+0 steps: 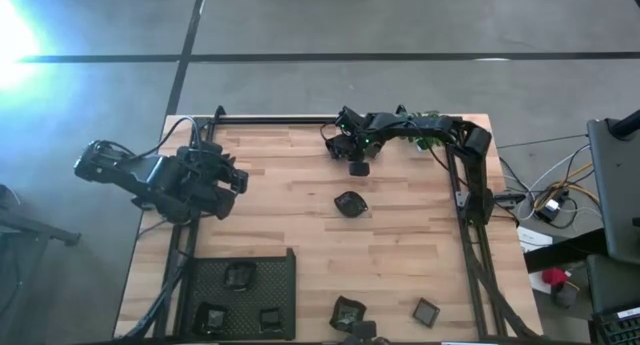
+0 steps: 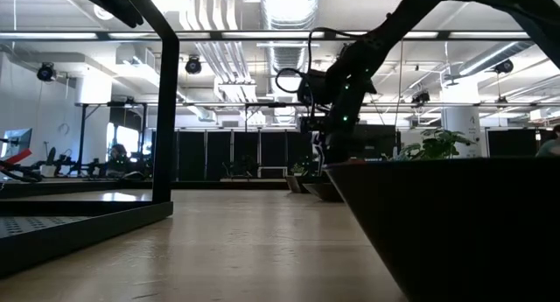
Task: Pick & Place Mini shaped plates
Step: Stack the black distorted square plate on the black distorted square plate on the shelf
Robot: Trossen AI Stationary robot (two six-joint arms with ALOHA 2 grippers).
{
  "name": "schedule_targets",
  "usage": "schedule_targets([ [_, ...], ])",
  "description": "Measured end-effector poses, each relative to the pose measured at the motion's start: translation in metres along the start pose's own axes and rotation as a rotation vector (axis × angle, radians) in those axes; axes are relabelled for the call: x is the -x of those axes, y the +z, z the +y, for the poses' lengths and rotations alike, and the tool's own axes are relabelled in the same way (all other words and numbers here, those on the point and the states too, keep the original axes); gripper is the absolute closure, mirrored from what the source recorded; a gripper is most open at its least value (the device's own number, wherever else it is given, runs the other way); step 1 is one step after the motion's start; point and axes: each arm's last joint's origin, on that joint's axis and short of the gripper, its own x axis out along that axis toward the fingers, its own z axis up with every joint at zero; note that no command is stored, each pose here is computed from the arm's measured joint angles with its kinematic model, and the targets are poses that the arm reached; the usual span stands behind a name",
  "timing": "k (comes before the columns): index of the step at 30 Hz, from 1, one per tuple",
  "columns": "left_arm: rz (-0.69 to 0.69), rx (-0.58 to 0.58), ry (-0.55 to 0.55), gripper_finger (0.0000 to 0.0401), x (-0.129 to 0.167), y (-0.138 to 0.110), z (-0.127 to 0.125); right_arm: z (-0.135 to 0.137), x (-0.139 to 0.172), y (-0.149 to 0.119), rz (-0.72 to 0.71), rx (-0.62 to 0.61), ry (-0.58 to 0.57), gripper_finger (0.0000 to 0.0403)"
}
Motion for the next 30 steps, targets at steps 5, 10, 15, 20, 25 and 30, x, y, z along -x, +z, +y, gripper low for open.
schedule_targets([
  [5, -0.001, 0.005, -0.003, 0.033, 0.0, 0.0, -0.001, 0.0, -0.003, 0.0, 0.002, -0.001, 0.002, 0.0335],
  [10, -0.001, 0.011, -0.007, 0.033, 0.0, 0.0, -0.001, 0.0, -0.003, 0.0, 0.002, -0.015, 0.001, 0.0341],
  [15, -0.001, 0.012, -0.007, 0.033, 0.0, 0.0, -0.001, 0.0, -0.003, 0.0, 0.002, -0.02, 0.001, 0.0387],
  [20, -0.002, 0.011, -0.007, 0.033, 0.0, 0.0, -0.001, -0.002, 0.01, 0.007, -0.003, 0.011, -0.009, 0.0394],
  [25, -0.023, -0.022, -0.002, 0.033, -0.001, 0.0, -0.001, -0.001, 0.043, 0.026, 0.001, 0.093, -0.109, 0.0395],
  [30, -0.08, -0.067, 0.012, 0.033, -0.001, 0.002, -0.001, 0.012, 0.073, 0.049, -0.068, 0.228, -0.172, 0.0395],
])
